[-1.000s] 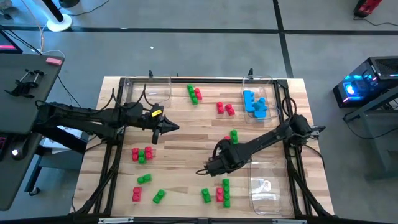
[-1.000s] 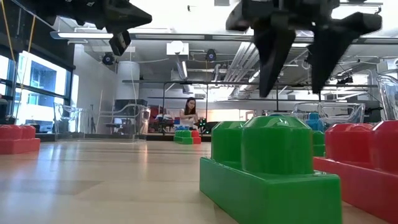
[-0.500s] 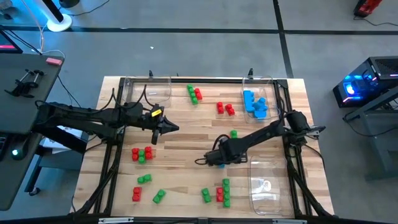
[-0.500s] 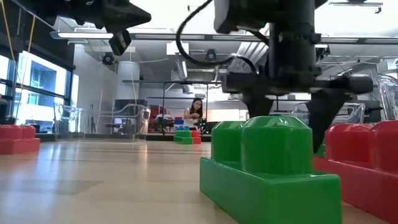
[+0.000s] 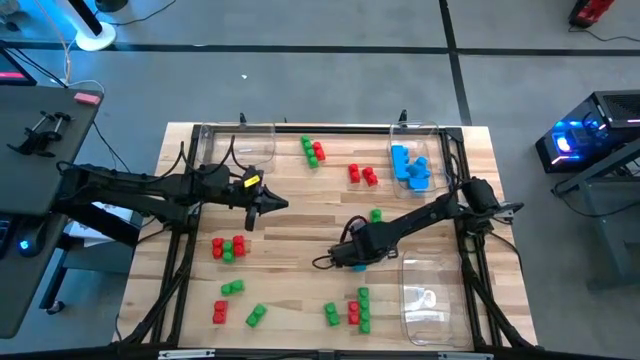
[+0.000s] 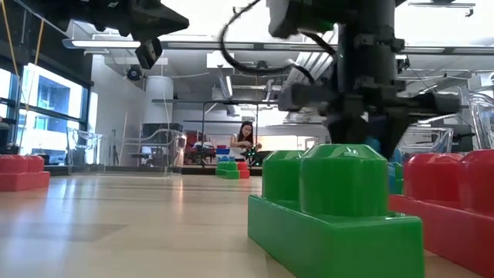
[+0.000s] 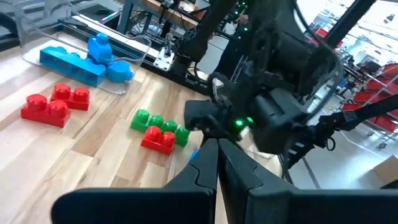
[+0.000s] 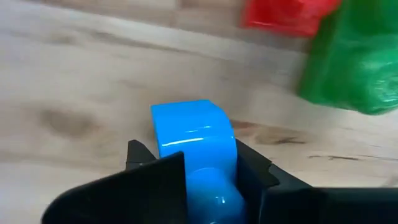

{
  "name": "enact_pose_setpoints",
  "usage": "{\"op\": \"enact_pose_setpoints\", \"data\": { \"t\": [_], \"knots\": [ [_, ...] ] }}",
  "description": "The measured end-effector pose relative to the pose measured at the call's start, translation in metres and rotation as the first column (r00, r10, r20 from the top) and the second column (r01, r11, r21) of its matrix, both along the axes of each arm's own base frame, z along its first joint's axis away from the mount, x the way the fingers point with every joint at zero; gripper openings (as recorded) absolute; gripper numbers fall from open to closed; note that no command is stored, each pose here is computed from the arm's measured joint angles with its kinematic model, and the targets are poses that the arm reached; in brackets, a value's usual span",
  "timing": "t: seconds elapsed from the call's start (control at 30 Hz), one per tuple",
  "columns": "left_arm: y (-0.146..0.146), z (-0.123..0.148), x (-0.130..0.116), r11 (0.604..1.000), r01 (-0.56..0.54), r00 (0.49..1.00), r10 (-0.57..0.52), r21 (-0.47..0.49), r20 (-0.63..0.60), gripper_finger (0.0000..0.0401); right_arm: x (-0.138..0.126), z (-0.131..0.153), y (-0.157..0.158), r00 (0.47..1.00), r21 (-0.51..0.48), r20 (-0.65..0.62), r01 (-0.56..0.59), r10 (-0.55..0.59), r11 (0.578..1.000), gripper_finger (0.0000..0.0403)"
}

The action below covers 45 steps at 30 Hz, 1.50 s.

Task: Sort blocks
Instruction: Put the blue game piece into the top right transparent bin, then put the green game piece into the top left transparent bin

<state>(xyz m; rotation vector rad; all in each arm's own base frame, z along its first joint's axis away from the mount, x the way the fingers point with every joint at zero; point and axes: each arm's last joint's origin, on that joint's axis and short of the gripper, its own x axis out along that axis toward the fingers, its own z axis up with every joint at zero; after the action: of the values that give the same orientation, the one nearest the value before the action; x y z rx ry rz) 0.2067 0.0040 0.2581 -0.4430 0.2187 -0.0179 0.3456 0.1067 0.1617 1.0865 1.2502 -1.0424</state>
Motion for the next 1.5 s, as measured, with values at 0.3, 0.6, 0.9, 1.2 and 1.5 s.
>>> {"op": "enact_pose_setpoints", "data": {
  "t": [0.3, 0.6, 0.9, 1.2, 1.5],
  "knots": [
    [0.001, 0.001, 0.0, 0.999, -0.035, 0.999, 0.035, -0.006, 0.012, 0.0, -0.025, 0.139, -0.036, 0.992, -0.331, 0.08, -0.063, 0.094, 0.941, 0.0038],
    [0.002, 0.001, 0.0, 0.994, -0.074, 0.997, 0.074, -0.076, 0.005, 0.0, -0.096, 0.183, -0.128, 0.998, -0.576, 0.011, 0.062, -0.068, 0.815, 0.0042],
    [-0.003, 0.003, 0.001, 0.977, -0.074, 0.997, 0.078, -0.201, 0.013, 0.0, -0.151, 0.136, -0.195, 0.937, -0.526, -0.057, 0.264, -0.344, 0.808, 0.0071],
    [-0.005, 0.007, 0.001, 0.972, -0.065, 0.995, 0.079, -0.228, 0.054, 0.0, -0.158, 0.126, -0.212, 0.976, -0.501, 0.013, 0.197, -0.22, 0.843, 0.0075],
    [-0.005, 0.007, 0.001, 0.971, -0.085, 0.994, 0.098, -0.225, 0.051, 0.0, -0.142, 0.161, -0.193, 0.984, -0.479, 0.176, 0.047, 0.043, 0.877, 0.0076]
  ]
}}
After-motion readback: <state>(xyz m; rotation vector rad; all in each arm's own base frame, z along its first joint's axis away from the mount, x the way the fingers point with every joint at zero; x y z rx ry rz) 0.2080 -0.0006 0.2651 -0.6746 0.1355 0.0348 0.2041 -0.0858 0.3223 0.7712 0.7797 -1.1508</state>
